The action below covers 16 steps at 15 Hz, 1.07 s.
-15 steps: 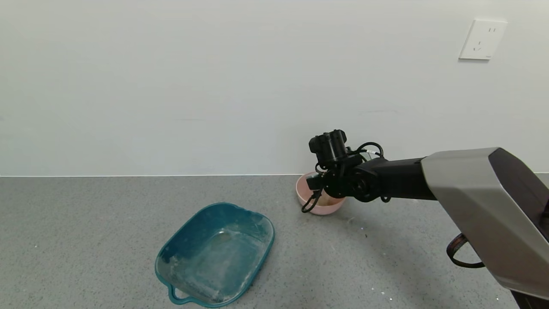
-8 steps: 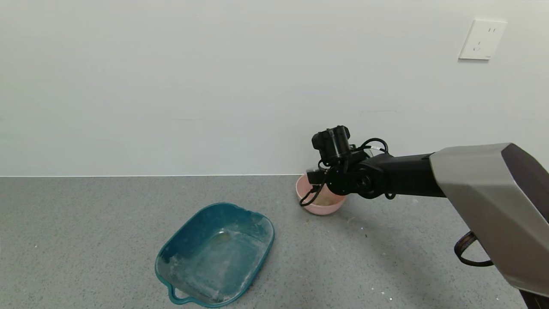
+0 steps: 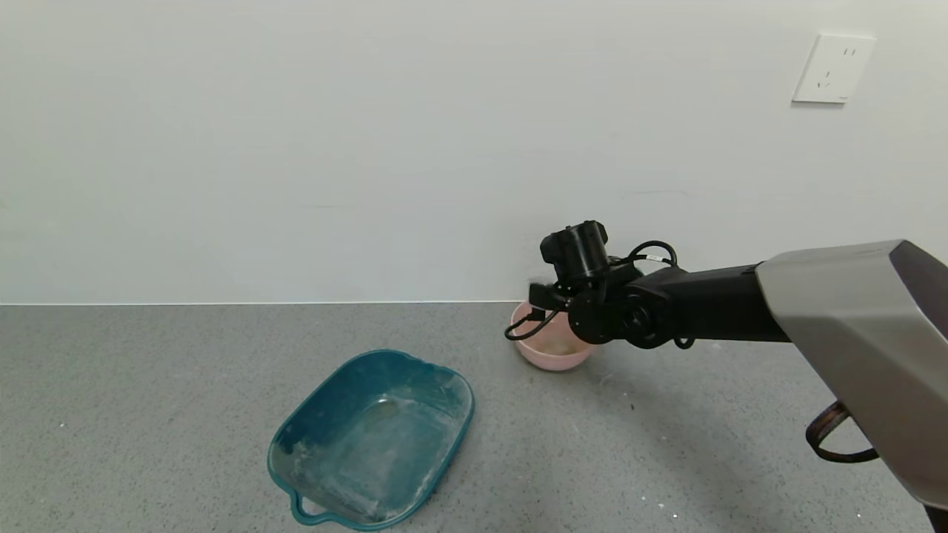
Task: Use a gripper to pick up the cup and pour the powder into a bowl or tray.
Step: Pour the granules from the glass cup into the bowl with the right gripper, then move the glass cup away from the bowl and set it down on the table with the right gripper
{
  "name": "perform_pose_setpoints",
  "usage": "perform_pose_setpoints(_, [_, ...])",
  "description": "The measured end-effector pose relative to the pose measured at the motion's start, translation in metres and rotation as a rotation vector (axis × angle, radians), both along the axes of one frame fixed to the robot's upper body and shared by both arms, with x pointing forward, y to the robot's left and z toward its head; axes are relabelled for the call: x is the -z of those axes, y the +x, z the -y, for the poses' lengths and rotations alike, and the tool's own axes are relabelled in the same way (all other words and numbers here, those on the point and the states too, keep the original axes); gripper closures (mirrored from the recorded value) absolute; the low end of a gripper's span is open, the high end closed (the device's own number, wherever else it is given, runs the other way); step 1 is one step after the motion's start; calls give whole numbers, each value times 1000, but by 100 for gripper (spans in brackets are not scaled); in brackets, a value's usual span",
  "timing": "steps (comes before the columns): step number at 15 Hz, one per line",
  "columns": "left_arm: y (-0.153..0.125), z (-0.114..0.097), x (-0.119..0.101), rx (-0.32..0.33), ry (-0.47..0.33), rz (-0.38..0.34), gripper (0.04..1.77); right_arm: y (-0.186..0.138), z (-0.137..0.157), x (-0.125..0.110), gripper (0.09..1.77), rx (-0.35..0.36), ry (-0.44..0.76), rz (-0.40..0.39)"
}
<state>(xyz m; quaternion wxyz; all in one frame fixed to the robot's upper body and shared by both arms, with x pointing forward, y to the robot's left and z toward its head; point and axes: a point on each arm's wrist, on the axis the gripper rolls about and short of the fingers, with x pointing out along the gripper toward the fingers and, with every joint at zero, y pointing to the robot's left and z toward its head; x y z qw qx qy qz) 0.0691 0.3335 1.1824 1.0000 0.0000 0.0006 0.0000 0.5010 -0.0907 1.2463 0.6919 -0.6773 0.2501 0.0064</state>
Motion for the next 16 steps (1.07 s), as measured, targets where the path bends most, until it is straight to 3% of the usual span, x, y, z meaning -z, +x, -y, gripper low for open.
perform_pose_setpoints(7, [0,0,0,0,0,0,5,-21,26,-13,52,68,409,12])
perform_pose_setpoints(16, [0,0,0,0,0,0,5,-75,96,-40,52,267,1012,3])
